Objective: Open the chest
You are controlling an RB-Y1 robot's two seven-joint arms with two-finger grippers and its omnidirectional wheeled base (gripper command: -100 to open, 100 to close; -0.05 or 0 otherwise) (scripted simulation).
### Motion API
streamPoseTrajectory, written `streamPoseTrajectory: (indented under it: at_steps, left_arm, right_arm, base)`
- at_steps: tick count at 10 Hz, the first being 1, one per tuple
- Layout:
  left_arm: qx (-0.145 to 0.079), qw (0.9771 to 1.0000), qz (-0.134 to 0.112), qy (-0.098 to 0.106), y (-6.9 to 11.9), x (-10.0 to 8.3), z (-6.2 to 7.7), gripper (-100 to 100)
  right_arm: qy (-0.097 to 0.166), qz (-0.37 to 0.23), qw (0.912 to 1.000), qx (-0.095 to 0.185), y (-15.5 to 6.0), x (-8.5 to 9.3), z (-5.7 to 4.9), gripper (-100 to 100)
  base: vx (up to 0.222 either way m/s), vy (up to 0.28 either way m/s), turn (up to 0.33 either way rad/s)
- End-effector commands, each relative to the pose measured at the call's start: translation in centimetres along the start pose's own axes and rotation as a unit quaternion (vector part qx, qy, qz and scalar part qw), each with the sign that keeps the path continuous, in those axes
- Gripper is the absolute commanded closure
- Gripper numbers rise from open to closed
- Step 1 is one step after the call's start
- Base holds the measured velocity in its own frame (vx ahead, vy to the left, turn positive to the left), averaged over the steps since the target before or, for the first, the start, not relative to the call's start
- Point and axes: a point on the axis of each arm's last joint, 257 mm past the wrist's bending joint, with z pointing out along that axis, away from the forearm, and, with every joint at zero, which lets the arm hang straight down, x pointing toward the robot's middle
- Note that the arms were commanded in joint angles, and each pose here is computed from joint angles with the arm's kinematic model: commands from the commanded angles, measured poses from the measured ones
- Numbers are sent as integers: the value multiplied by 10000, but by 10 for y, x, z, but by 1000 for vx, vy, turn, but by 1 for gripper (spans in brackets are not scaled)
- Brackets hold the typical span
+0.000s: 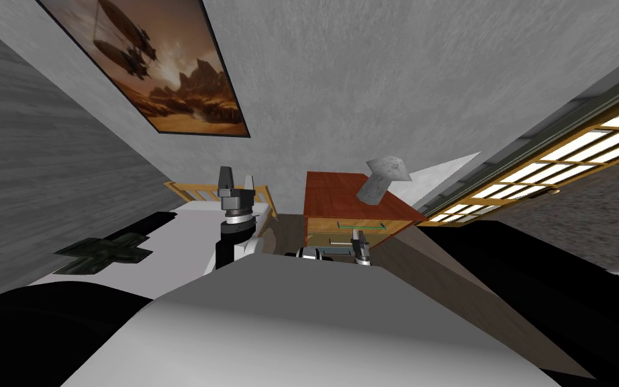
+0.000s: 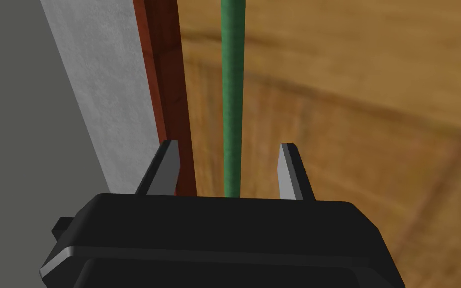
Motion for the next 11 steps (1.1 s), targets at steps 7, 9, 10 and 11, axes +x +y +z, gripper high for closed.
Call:
streamPoseTrajectory:
  at_steps: [7,9,10,11]
  left_arm:
    - [0,10000,0,0,0,0,0,0]
    - [0,10000,0,0,0,0,0,0]
    - [0,10000,0,0,0,0,0,0]
    - [0,10000,0,0,0,0,0,0]
  right_arm:
    - [61,252,9997,-39,1,-24,-36,-100]
    - [55,495,9987,-70,2,-22,-36,-100]
    - [55,607,9981,-69,2,-22,-36,-100]
    - [53,749,9971,-103,4,-20,-36,-100]
  base:
    - [12,-50,24]
    - [0,0,0]
    - [0,0,0]
    - [0,0,0]
